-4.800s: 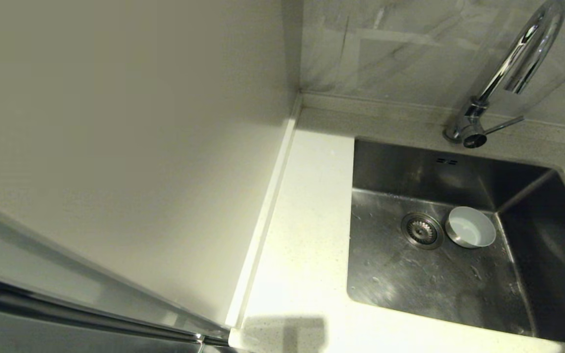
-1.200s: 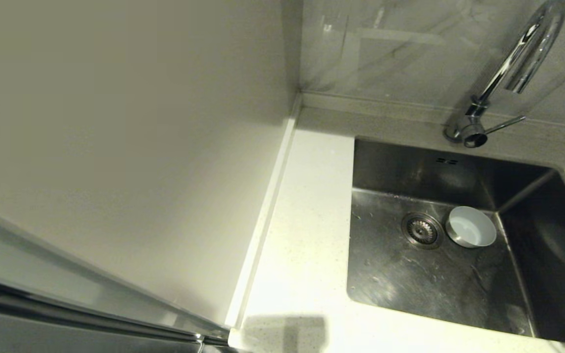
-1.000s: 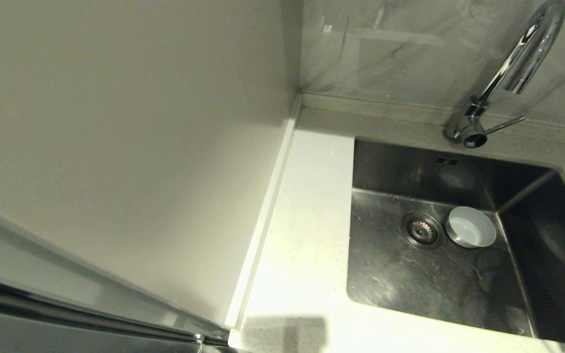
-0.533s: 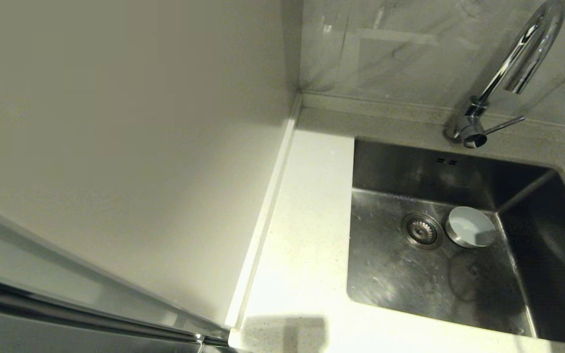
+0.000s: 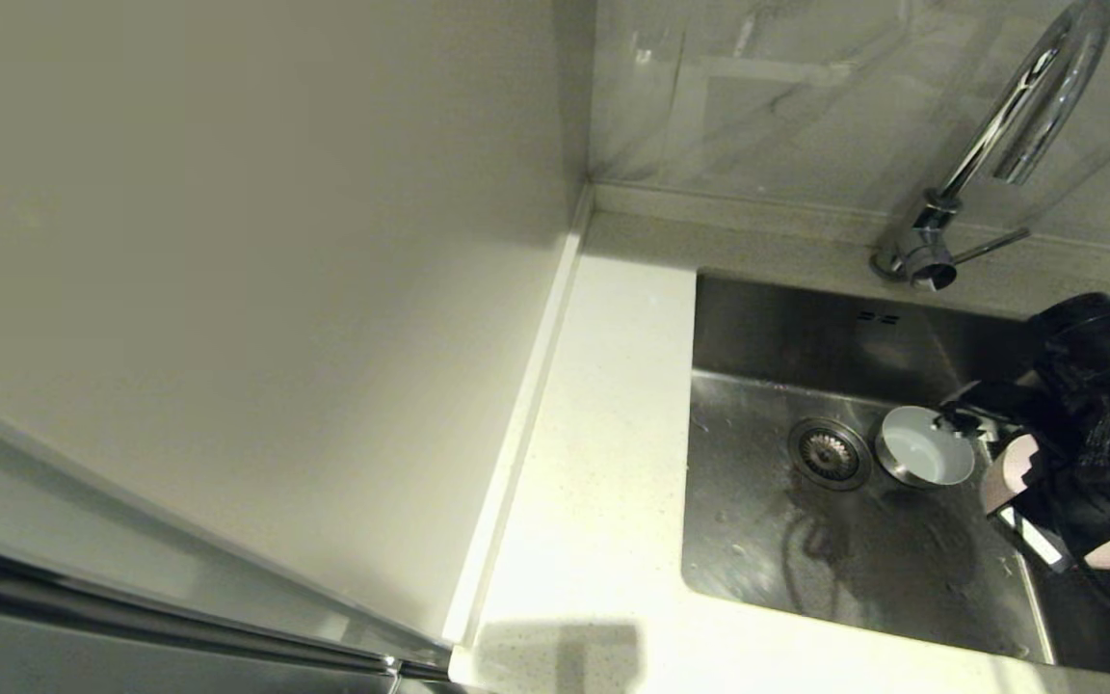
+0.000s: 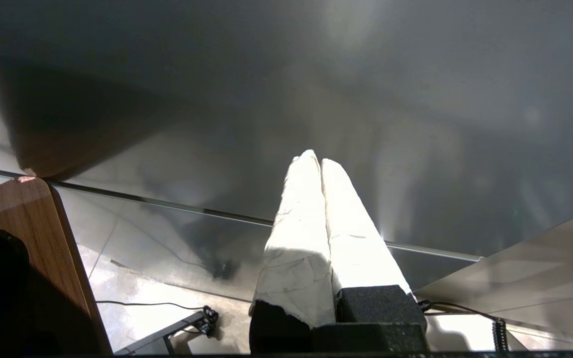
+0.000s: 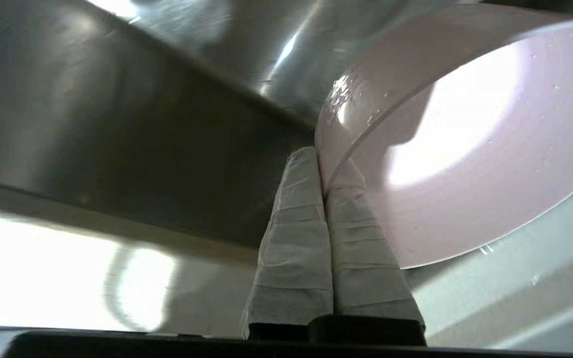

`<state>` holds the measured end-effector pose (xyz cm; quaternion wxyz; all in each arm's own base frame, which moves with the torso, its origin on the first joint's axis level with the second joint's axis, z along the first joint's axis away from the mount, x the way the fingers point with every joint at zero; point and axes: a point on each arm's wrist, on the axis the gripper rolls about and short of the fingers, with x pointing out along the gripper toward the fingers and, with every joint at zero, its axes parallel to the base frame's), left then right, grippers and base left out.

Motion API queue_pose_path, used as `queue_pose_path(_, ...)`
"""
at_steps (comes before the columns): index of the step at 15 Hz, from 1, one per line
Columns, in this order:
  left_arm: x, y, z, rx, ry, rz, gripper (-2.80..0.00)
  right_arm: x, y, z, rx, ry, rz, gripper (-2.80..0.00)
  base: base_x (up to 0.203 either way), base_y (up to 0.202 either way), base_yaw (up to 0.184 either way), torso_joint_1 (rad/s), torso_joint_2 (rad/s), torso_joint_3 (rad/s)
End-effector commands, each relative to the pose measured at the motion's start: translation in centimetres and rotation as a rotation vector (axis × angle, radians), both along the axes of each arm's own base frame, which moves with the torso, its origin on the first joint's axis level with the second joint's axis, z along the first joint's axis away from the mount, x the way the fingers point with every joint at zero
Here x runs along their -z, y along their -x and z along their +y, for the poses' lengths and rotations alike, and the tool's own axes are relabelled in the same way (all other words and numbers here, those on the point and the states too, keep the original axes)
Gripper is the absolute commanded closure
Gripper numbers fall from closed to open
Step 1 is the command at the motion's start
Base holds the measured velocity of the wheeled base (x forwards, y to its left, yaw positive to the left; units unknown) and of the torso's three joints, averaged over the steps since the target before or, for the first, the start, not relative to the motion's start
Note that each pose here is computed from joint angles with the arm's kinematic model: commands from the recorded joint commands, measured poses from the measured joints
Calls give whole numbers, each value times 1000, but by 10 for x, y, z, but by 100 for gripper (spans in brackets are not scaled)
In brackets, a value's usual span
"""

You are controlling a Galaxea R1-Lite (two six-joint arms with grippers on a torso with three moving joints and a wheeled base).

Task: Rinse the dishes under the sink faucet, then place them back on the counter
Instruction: Put a bowl into the sink

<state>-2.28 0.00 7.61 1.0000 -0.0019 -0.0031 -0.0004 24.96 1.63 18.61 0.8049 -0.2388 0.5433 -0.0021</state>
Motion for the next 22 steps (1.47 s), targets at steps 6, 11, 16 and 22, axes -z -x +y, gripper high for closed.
queue_pose_path(6,1,0,0,1,1,2,0,79,-41,13,-2,105,77,0,0,0,0,0,0,0)
queue_pose_path(11,1,0,0,0,1,3,0,110,-59,14,16,111,119,0,0,0,0,0,0,0)
queue_pose_path(16,1,0,0,0,1,3,0,133,-66,10,94,89,135,0,0,0,0,0,0,0)
queue_pose_path(22,1,0,0,1,1,3,0,156,-70,9,158,79,183,0,0,0,0,0,0,0)
